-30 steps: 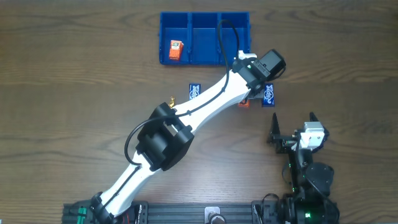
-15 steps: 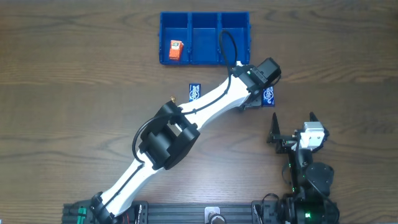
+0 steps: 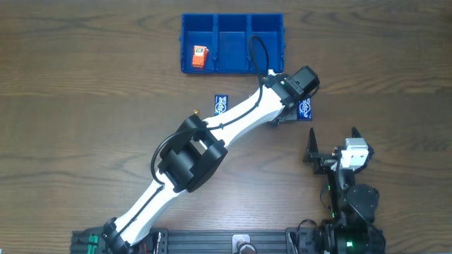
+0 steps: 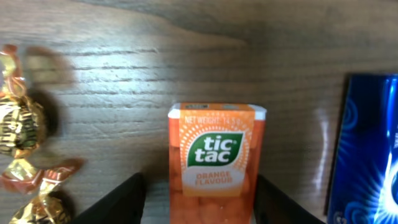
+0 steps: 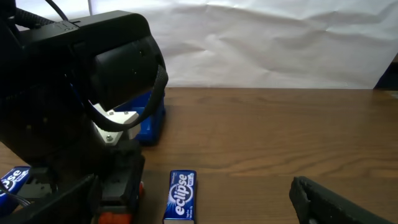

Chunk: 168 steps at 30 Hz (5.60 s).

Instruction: Sort Candies Into Trays

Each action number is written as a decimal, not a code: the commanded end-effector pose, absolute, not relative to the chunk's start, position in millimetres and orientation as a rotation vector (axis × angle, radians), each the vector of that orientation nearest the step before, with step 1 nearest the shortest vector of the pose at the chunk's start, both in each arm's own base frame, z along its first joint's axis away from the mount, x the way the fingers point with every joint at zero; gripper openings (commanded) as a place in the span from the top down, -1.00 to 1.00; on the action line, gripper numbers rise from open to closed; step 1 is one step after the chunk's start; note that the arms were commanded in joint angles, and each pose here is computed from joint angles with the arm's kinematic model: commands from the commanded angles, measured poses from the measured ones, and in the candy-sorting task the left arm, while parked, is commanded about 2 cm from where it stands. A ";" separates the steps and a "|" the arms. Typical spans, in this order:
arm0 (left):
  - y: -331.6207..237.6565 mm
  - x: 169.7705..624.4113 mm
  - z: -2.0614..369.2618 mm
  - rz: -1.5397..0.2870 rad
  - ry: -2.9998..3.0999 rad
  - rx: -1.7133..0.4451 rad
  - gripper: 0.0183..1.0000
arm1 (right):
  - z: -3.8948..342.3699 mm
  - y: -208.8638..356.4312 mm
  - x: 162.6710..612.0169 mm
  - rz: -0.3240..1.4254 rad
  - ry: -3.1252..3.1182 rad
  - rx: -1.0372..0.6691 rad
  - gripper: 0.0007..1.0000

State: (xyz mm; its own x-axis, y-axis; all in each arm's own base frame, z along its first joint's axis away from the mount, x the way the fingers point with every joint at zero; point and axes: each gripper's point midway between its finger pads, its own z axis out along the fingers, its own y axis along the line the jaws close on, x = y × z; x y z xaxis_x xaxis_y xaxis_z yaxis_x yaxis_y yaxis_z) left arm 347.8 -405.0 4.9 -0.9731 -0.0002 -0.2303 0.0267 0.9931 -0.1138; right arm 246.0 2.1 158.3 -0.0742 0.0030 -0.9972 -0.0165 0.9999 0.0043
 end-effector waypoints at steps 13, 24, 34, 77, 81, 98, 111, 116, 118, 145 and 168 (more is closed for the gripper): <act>-398.0 375.8 71.8 -0.160 2.705 0.031 0.38 | 156.7 1.5 245.9 0.004 1.647 -0.021 -1.00; -256.5 447.6 263.6 -0.078 2.348 -0.082 0.42 | 156.7 1.6 245.9 0.005 1.647 -0.021 -1.00; -174.8 493.6 192.6 -0.023 2.508 -0.095 0.42 | 156.6 1.6 245.9 0.005 1.647 -0.021 -1.00; -131.3 459.6 345.2 -0.180 2.116 -0.133 -0.80 | 156.7 1.5 245.9 0.004 1.647 -0.021 -1.00; -89.4 411.8 386.7 -0.196 1.938 -0.171 -0.81 | 156.7 1.5 245.9 0.004 1.647 -0.021 -1.00; 4.4 259.3 282.4 -0.074 1.666 -0.093 -0.77 | 156.7 1.5 245.9 0.004 1.647 -0.021 -1.00; -22.2 245.0 198.7 -0.224 1.476 0.010 -0.87 | 156.7 1.6 245.9 0.005 1.647 -0.021 -1.00; -30.2 243.4 162.6 -0.256 1.625 0.036 -1.00 | 156.7 1.5 245.9 0.004 1.647 -0.021 -1.00; -30.2 241.6 141.9 -0.261 1.711 0.023 -1.00 | 156.7 1.6 245.9 0.005 1.647 -0.021 -1.00; -29.7 241.7 141.1 -0.259 1.714 0.020 -1.00 | 185.3 2.2 251.5 0.043 1.673 0.013 -1.00; -29.7 241.7 141.1 -0.259 1.714 0.020 -1.00 | 121.7 34.7 348.9 0.172 2.883 -0.120 -1.00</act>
